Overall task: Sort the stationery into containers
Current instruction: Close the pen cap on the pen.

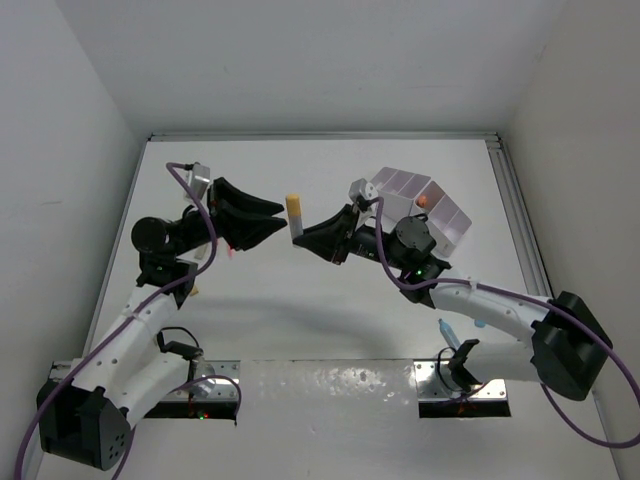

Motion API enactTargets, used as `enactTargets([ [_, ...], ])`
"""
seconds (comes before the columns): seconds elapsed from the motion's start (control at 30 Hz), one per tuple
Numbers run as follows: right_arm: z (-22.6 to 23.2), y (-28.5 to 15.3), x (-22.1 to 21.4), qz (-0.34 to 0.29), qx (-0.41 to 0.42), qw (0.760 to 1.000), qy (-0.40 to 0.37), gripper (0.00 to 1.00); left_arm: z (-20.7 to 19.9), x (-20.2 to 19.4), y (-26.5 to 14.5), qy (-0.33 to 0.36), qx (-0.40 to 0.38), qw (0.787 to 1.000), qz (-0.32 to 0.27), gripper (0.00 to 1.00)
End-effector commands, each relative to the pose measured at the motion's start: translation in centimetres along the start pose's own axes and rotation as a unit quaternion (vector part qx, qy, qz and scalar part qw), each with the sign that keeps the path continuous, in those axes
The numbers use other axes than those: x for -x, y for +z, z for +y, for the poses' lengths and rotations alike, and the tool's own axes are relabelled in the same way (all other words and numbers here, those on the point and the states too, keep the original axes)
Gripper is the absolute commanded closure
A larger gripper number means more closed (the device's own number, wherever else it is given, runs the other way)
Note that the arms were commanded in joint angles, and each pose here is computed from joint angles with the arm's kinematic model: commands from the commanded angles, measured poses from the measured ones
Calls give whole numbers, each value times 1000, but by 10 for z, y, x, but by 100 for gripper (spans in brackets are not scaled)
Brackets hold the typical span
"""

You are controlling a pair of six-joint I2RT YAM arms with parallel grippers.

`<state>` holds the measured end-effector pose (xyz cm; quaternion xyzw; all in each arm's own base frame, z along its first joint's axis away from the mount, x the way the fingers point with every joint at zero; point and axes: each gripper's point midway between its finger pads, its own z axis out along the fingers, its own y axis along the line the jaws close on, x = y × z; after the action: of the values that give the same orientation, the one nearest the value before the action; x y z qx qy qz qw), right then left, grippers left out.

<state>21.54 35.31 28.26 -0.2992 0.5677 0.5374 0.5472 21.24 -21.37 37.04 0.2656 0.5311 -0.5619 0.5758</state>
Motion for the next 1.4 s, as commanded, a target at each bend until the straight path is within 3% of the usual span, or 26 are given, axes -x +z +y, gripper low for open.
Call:
enactTargets([
  [0.0,10,0,46,-70,14,997,-23,100,-11,-4,-3,25,-20,999,12,61],
  [0.1,16,2,52,-78,26,996,-24,100,-10,-9,-4,19,-20,999,16,66],
  [0.53,35,21,55,-73,62,995,-29,100,-8,-11,-4,9,-12,1000,-2,66],
  [0.93,37,36,51,-65,76,995,-24,100,-14,-12,-4,7,-25,1000,-4,74],
  [1.0,38,37,52,-66,78,994,-24,100,-16,-13,-5,14,-33,999,1,78],
  [1.13,38,36,47,-57,75,995,-20,100,-19,-14,-5,33,-42,999,8,99],
  [1.17,36,35,47,-55,73,996,-21,100,-19,-14,-5,33,-42,999,8,100],
  [1.2,36,35,46,-52,71,996,-20,98,-18,-15,-5,31,-39,999,9,100],
  [1.23,35,34,42,-42,69,997,-17,89,-17,-15,-5,32,-38,999,9,100],
  [1.27,34,33,40,-38,66,997,-20,65,-17,-15,-5,34,-37,999,9,100],
  [1.37,29,25,28,4,63,998,-29,38,-17,-14,-5,49,-42,998,17,100],
])
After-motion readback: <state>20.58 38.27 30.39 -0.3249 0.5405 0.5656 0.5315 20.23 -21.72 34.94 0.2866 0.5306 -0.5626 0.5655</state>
